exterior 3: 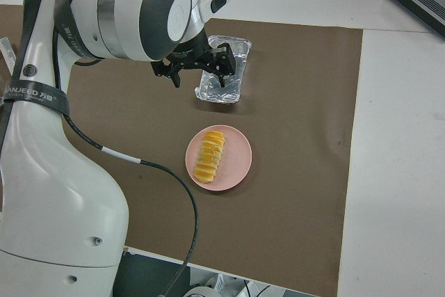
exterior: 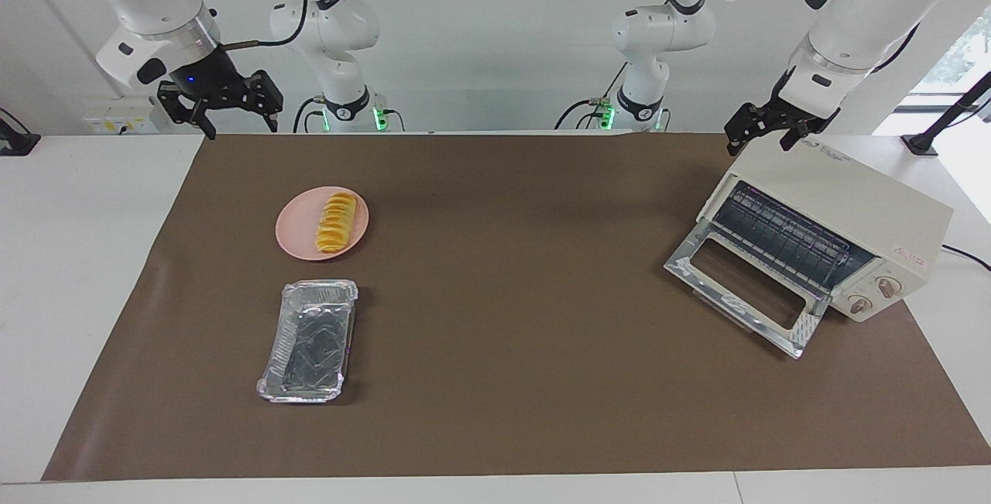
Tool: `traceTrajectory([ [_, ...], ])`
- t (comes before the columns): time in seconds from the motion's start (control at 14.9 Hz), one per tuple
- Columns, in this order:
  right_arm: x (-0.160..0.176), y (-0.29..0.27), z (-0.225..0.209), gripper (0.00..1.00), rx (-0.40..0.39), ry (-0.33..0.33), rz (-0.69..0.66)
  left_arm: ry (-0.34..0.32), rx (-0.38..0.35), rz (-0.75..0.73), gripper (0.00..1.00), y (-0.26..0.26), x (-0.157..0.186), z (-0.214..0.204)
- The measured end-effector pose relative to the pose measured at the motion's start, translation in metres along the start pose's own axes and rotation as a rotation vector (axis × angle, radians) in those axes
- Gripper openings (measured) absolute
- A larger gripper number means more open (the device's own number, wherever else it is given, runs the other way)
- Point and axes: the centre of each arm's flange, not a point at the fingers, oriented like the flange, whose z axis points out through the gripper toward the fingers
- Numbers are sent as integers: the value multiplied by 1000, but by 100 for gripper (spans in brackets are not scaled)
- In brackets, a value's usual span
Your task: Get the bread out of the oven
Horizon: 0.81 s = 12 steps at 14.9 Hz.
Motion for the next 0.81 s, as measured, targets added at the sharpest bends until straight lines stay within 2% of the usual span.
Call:
traceTrajectory([
  [0.27, 4, 5, 1, 100, -5, 21, 9, 0, 0, 0, 100, 0, 0, 0],
  [0.81, 4, 11, 1, 100, -4, 21, 20, 0, 0, 0, 100, 0, 0, 0],
])
